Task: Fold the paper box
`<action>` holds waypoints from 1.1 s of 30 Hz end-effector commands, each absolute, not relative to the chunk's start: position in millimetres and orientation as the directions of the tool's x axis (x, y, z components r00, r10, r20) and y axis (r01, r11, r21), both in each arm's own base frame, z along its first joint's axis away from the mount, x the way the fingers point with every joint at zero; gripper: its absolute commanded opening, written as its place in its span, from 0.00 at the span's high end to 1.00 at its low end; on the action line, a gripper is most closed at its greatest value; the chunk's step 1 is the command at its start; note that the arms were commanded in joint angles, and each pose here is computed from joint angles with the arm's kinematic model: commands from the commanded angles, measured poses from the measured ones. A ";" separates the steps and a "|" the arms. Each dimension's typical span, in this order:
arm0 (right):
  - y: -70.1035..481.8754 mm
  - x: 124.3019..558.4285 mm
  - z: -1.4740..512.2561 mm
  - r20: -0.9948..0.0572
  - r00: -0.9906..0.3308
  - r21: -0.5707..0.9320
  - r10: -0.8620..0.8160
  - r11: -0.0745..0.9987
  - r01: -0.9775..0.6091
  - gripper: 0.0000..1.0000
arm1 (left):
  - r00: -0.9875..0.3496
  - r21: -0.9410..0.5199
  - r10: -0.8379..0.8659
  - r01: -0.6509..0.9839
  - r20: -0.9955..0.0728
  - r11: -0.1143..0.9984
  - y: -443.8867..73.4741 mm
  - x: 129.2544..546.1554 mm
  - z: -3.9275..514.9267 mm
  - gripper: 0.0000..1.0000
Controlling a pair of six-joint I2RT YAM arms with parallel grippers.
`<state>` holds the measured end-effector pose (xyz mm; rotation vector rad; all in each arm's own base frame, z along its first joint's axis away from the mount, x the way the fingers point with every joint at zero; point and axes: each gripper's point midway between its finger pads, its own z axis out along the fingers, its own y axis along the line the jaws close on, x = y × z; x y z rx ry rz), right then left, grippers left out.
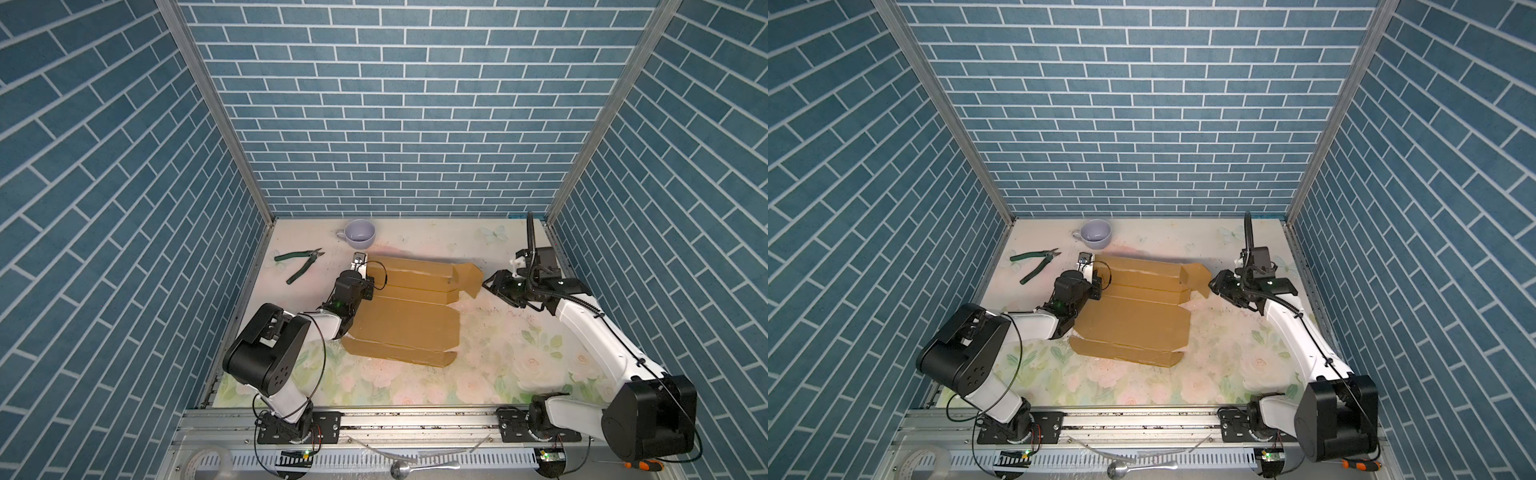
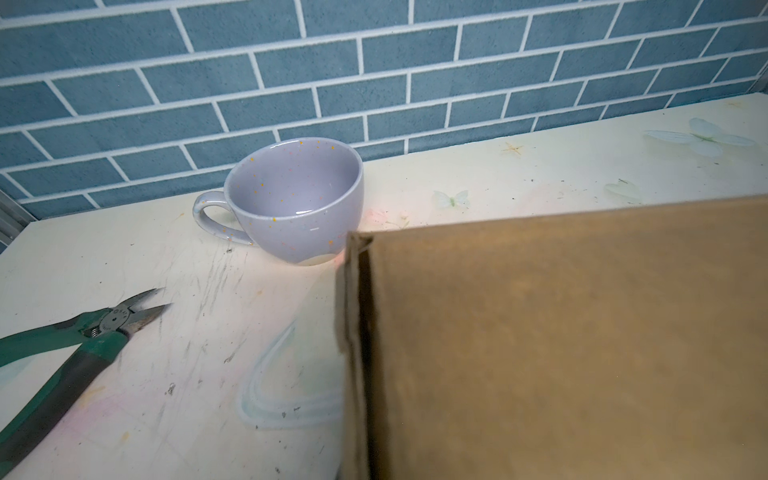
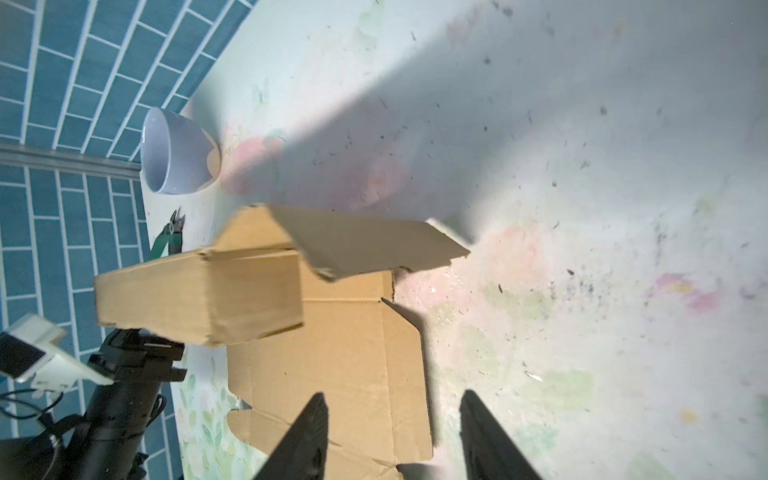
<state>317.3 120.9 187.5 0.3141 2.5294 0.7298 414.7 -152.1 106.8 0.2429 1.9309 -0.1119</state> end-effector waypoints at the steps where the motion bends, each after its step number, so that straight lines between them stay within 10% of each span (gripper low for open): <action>1: 110.8 325.5 210.6 -0.453 -0.868 0.420 0.204 0.908 -0.006 0.43 | -0.382 0.055 0.151 0.251 -0.912 0.966 -156.0 413.5 94.0 1.00; 14: 187.6 388.0 206.8 -0.378 -0.922 0.591 0.082 0.788 -0.172 0.36 | -0.387 0.049 0.154 0.268 -0.909 0.962 -160.4 415.4 94.7 1.00; 33: 217.9 323.8 179.2 -0.154 -0.988 0.748 0.024 0.656 -0.101 0.38 | -0.388 0.044 0.139 0.243 -0.911 0.969 -155.3 413.6 95.6 1.00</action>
